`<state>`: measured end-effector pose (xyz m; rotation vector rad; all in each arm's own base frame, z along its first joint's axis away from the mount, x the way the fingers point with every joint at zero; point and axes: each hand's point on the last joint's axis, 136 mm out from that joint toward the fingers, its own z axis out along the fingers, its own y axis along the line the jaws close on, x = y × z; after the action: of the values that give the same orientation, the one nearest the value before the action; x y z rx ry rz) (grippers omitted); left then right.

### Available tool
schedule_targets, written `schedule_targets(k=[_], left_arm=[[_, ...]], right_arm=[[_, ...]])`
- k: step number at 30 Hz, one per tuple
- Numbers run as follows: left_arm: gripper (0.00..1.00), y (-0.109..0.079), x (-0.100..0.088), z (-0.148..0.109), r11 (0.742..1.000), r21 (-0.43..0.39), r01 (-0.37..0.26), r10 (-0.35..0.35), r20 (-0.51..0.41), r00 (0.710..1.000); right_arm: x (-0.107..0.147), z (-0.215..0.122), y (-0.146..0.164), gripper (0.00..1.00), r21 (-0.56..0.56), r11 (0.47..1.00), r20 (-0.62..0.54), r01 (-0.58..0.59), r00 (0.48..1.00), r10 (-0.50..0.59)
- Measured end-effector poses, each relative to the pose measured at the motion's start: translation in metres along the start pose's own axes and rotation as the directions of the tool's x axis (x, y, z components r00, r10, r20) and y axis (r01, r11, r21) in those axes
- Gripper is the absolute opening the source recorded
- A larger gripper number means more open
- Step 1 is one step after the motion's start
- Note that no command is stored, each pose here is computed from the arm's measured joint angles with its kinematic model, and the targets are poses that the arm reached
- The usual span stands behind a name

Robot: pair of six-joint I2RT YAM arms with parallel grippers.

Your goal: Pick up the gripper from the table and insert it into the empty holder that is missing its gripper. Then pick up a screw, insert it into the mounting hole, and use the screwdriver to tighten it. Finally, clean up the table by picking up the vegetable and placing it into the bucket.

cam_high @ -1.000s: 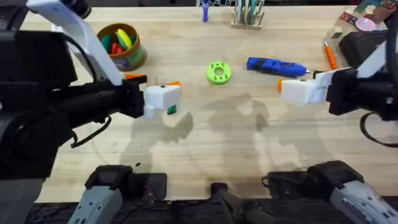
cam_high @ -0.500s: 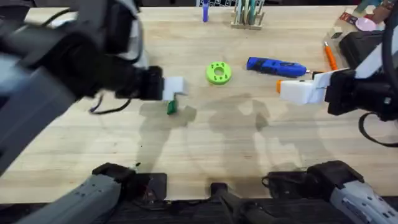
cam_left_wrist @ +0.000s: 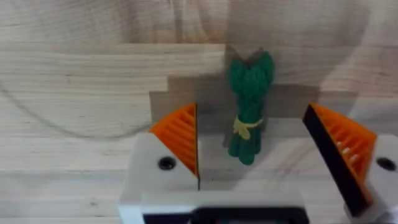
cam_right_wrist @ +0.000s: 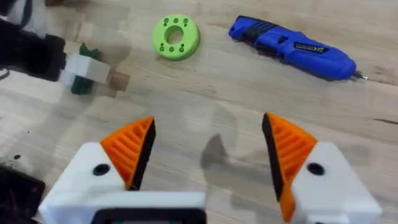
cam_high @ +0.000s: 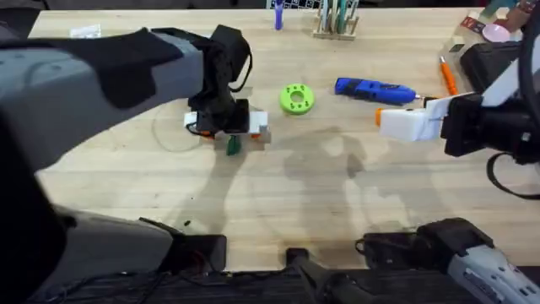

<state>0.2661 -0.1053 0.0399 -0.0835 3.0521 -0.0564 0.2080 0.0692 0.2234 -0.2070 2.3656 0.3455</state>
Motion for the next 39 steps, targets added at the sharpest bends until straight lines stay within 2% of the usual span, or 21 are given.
schedule_targets(k=[2, 4, 5, 9, 10, 16, 19, 22, 26, 29, 32, 35, 39], left_arm=[[0.98, 0.001, 0.0, 0.006, 1.0, -0.009, 0.009, -0.009, -0.011, 1.0], [0.891, 0.002, -0.001, 0.009, 1.0, -0.021, 0.015, -0.016, -0.016, 1.0], [0.769, 0.001, -0.003, 0.009, 1.0, -0.021, 0.018, -0.019, -0.012, 1.0], [0.142, 0.001, -0.005, 0.009, 1.0, -0.019, 0.024, -0.024, -0.006, 1.0], [0.038, 0.0, -0.007, 0.008, 1.0, -0.016, 0.023, -0.023, 0.002, 1.0], [0.014, 0.003, -0.002, 0.005, 0.999, -0.032, 0.026, -0.027, -0.023, 0.999], [0.013, 0.002, -0.006, -0.005, 0.999, -0.033, 0.028, -0.029, -0.021, 0.999], [0.012, 0.002, -0.023, -0.033, 0.999, -0.021, 0.031, -0.03, 0.033, 0.999], [0.011, 0.012, -0.058, -0.091, 0.999, -0.002, 0.049, -0.048, 0.176, 0.983], [0.011, 0.032, -0.085, -0.134, 0.997, 0.009, 0.079, -0.079, 0.287, 0.955], [0.01, 0.057, -0.11, -0.163, 0.993, 0.011, 0.121, -0.116, 0.387, 0.915], [0.01, 0.084, -0.134, -0.178, 0.986, 0.009, 0.166, -0.151, 0.475, 0.867], [0.009, 0.119, -0.154, -0.187, 0.974, 0.008, 0.229, -0.196, 0.545, 0.815]], right_arm=[[0.0, 0.0, 0.0, 0.991, 0.0, 1.0, 0.0, 0.0, 1.0, 0.0], [0.0, 0.0, 0.0, 0.991, 0.0, 1.0, 0.0, 0.0, 1.0, 0.0], [0.0, 0.0, 0.0, 0.991, 0.0, 1.0, 0.0, 0.0, 1.0, 0.0], [0.0, 0.0, 0.0, 0.991, 0.0, 1.0, 0.0, 0.0, 1.0, 0.0], [0.0, 0.0, 0.0, 0.991, 0.0, 1.0, 0.001, 0.0, 1.0, 0.0], [0.0, 0.0, 0.0, 0.991, 0.0, 1.0, 0.001, 0.0, 1.0, 0.0], [0.0, 0.0, 0.0, 0.991, 0.0, 1.0, 0.002, 0.0, 1.0, 0.0], [-0.001, 0.0, 0.0, 0.991, 0.0, 1.0, 0.002, 0.0, 1.0, 0.0], [-0.001, 0.0, 0.0, 0.991, 0.0, 1.0, 0.002, 0.0, 1.0, 0.0], [-0.001, 0.0, 0.0, 0.991, 0.0, 1.0, 0.002, 0.0, 1.0, 0.0], [-0.001, 0.0, 0.0, 0.992, 0.0, 1.0, 0.003, 0.0, 1.0, 0.0], [-0.001, 0.0, 0.0, 0.991, -0.001, 1.0, 0.004, 0.0, 1.0, 0.0], [-0.001, 0.0, 0.0, 0.991, 0.0, 1.0, 0.004, 0.0, 1.0, 0.0]])
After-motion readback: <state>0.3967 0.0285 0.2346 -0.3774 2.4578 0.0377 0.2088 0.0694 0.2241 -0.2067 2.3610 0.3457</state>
